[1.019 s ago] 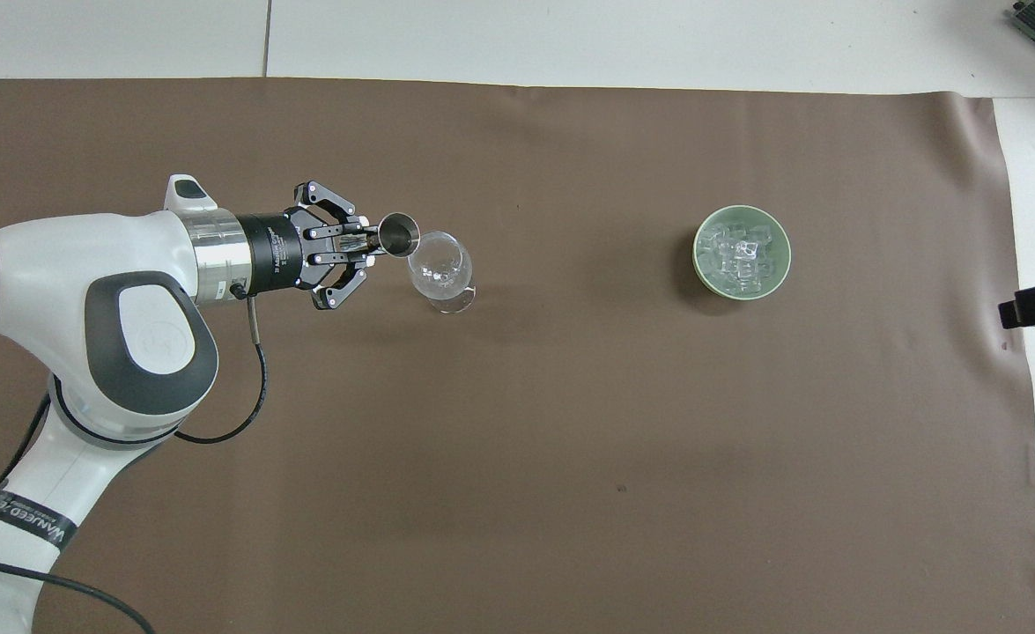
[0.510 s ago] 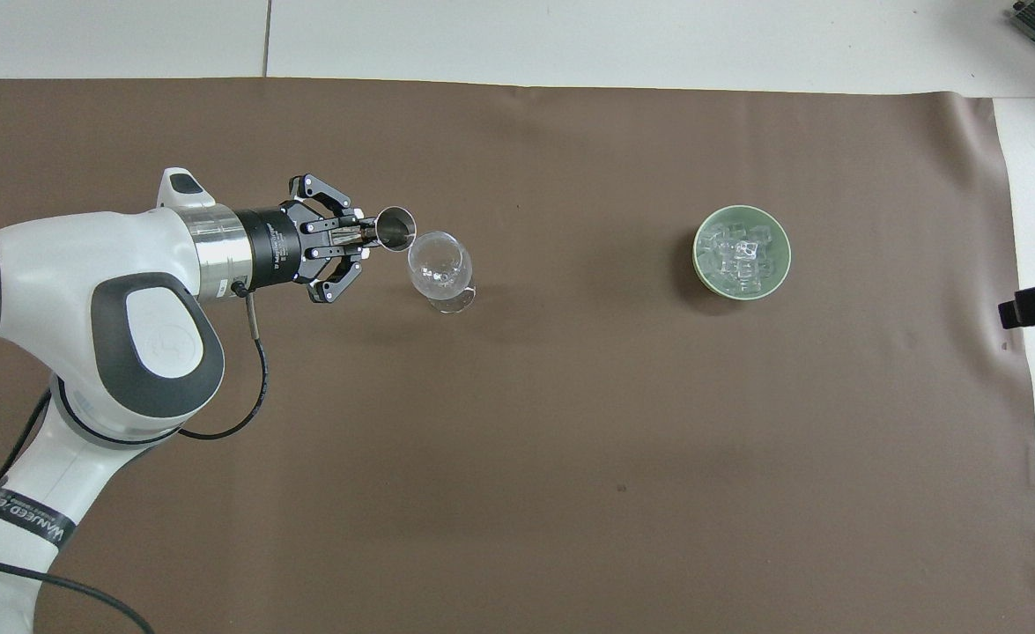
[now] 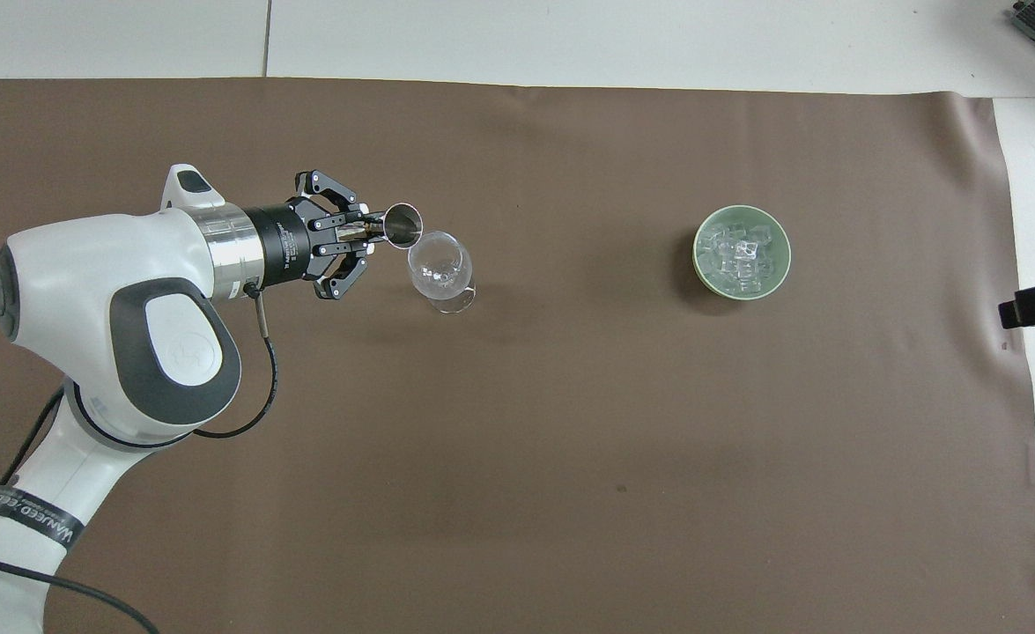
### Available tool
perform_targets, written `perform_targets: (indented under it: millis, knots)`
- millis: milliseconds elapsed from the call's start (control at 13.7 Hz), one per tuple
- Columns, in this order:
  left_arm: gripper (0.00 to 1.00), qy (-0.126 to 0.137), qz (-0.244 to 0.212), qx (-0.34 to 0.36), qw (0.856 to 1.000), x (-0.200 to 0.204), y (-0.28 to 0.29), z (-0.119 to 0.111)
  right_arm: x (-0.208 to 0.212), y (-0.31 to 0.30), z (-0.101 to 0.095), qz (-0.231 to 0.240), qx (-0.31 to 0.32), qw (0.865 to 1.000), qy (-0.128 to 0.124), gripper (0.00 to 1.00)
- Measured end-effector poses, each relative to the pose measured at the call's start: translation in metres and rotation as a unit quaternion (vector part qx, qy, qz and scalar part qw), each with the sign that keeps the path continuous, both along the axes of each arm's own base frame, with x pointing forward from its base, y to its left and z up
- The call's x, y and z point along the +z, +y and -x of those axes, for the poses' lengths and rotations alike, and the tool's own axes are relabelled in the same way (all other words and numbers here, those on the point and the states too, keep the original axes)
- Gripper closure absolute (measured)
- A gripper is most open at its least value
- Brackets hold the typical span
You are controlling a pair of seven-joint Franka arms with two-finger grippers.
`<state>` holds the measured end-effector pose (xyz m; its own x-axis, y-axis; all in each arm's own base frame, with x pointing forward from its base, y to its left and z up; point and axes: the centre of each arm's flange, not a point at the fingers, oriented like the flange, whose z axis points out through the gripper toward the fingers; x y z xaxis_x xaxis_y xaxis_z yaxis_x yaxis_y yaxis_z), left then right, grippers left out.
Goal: Pour wine and add ice with both arms
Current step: 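Position the silver cup's mouth over the clear glass rim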
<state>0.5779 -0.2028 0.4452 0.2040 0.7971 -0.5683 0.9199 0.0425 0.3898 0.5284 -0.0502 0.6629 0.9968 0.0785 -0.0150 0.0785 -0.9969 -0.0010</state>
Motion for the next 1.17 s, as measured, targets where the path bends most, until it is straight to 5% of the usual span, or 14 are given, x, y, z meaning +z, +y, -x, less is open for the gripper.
perform_targets:
  millis: [1165]
  knots:
    - [0.79, -0.036, -0.051, -0.034, 0.997, 0.006, -0.015, 0.003, 0.0, 0.0, 0.0, 0.0, 0.0, 1.0, 0.0, 0.0]
